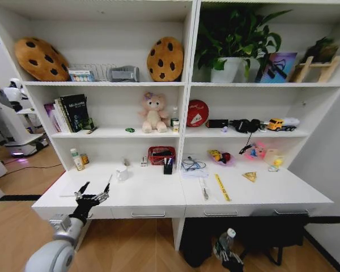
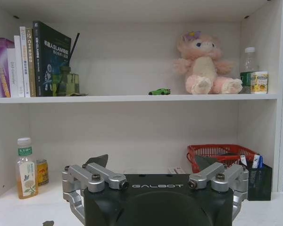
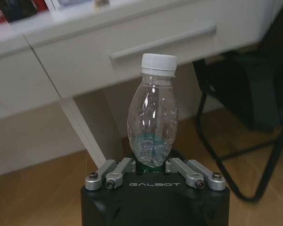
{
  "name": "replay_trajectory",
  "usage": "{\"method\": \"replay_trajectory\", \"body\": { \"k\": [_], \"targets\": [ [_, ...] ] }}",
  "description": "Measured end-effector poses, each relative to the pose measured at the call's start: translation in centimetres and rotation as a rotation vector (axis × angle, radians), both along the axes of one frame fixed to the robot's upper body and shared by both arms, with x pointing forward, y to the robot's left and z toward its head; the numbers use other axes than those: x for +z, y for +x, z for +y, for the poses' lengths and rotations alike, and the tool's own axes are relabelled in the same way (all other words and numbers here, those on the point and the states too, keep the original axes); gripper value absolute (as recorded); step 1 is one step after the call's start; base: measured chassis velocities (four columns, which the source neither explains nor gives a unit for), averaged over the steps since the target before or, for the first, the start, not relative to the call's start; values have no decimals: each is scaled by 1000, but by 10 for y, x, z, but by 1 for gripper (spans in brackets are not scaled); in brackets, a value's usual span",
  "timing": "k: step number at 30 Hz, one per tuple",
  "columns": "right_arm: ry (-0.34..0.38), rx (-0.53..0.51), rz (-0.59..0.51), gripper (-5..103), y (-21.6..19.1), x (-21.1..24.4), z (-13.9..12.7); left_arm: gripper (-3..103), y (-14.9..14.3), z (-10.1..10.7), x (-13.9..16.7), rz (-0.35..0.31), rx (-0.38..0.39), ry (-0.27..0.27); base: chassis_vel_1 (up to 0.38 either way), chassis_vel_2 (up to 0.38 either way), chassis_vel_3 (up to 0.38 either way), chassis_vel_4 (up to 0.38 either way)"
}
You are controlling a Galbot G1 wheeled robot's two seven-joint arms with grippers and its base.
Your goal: Organize the objects on the table.
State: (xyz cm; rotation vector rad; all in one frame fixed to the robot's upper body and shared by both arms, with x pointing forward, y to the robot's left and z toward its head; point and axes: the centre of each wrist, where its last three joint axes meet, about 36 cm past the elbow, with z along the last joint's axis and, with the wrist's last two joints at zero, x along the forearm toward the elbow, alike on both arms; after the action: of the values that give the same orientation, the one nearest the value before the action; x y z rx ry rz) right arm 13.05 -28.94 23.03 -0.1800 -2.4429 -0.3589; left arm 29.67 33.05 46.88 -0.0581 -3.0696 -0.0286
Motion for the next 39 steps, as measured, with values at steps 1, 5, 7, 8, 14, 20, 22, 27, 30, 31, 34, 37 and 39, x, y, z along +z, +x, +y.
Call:
{"method": "replay_trajectory", "body": {
  "k": [1, 5, 7, 8, 14, 20, 22, 27, 30, 31, 34, 37, 39],
  "targets": [
    [11, -19, 35, 22, -12, -14, 1, 100, 0, 0, 0, 0, 0, 0, 0, 0, 0, 0],
    [23, -53, 119, 22, -44, -46, 4, 100, 0, 0, 0, 0, 0, 0, 0, 0, 0, 0],
    [10, -67, 167, 22, -66, -65, 4, 100, 0, 0, 0, 0, 0, 0, 0, 0, 0, 0],
    [4, -69, 178, 22, -70, -70, 3, 100, 0, 0, 0, 0, 0, 0, 0, 0, 0, 0],
    [-23, -70, 207, 22, -83, -81, -3, 100, 0, 0, 0, 0, 0, 0, 0, 0, 0, 0],
    [-125, -89, 257, 22, -97, -88, -39, 100, 0, 0, 0, 0, 0, 0, 0, 0, 0, 0],
    [-135, -88, 258, 22, -97, -90, -40, 100, 0, 0, 0, 0, 0, 0, 0, 0, 0, 0],
    [-159, -81, 250, 21, -93, -94, -41, 100, 0, 0, 0, 0, 0, 0, 0, 0, 0, 0],
    [-166, -77, 242, 21, -91, -95, -41, 100, 0, 0, 0, 0, 0, 0, 0, 0, 0, 0],
    [-167, -75, 239, 21, -90, -95, -41, 100, 0, 0, 0, 0, 0, 0, 0, 0, 0, 0],
    [-169, -74, 236, 21, -88, -95, -41, 100, 0, 0, 0, 0, 0, 0, -49, 42, 41, -37],
    [-172, -73, 228, 21, -85, -95, -42, 100, 0, 0, 0, 0, 0, 0, -102, 99, 110, -103],
    [-176, -71, 222, 21, -83, -95, -43, 100, 0, 0, 0, 0, 0, 0, -148, 157, 166, -156]
  ]
}}
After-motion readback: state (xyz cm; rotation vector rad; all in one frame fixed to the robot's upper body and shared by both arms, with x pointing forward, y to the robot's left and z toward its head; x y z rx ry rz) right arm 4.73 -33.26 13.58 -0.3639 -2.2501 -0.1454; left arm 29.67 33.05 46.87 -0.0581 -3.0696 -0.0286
